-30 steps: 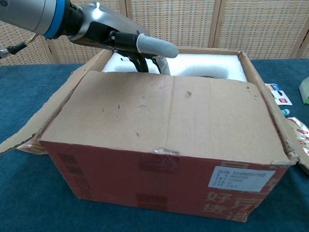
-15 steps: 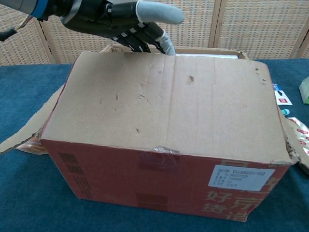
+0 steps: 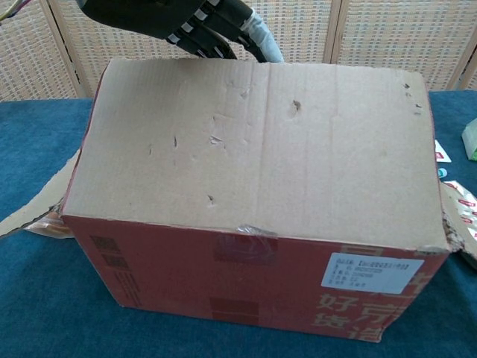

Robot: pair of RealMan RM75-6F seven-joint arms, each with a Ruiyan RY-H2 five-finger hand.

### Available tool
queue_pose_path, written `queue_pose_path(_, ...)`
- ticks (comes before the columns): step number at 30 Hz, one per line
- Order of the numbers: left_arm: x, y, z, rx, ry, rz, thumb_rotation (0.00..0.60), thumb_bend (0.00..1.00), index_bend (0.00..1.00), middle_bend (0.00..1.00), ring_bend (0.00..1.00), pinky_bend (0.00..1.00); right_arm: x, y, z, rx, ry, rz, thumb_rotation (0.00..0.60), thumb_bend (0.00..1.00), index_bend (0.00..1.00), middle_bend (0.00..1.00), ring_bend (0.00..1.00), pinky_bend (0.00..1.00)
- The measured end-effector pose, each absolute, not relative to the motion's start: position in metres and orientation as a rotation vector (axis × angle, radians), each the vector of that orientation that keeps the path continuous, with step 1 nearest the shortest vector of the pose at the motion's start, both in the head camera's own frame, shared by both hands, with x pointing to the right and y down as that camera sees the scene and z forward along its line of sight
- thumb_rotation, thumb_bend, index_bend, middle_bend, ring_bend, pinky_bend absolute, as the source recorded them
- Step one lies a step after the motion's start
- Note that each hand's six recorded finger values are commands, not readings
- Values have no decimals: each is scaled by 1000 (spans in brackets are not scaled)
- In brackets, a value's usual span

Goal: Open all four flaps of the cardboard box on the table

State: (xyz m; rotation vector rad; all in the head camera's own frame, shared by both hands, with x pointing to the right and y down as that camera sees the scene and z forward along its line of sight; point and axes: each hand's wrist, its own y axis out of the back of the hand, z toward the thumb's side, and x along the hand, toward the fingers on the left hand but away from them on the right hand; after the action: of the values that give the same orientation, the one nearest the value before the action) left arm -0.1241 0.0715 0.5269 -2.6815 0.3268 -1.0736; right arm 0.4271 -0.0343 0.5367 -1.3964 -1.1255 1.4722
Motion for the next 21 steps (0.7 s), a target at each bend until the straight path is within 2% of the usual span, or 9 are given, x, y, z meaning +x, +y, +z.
queue_pose_path(10,-127,75,513,-2827,381,-1042,53,0,236,148,250,114,419,-55,516,-1371,-1124,1467,600,0,0,8,0,13)
queue_pose_path(21,-133,80,507,-2945,401,-1032,52,0,236,148,250,114,412,-55,515,-1380,-1118,1460,600,0,0,7,0,9)
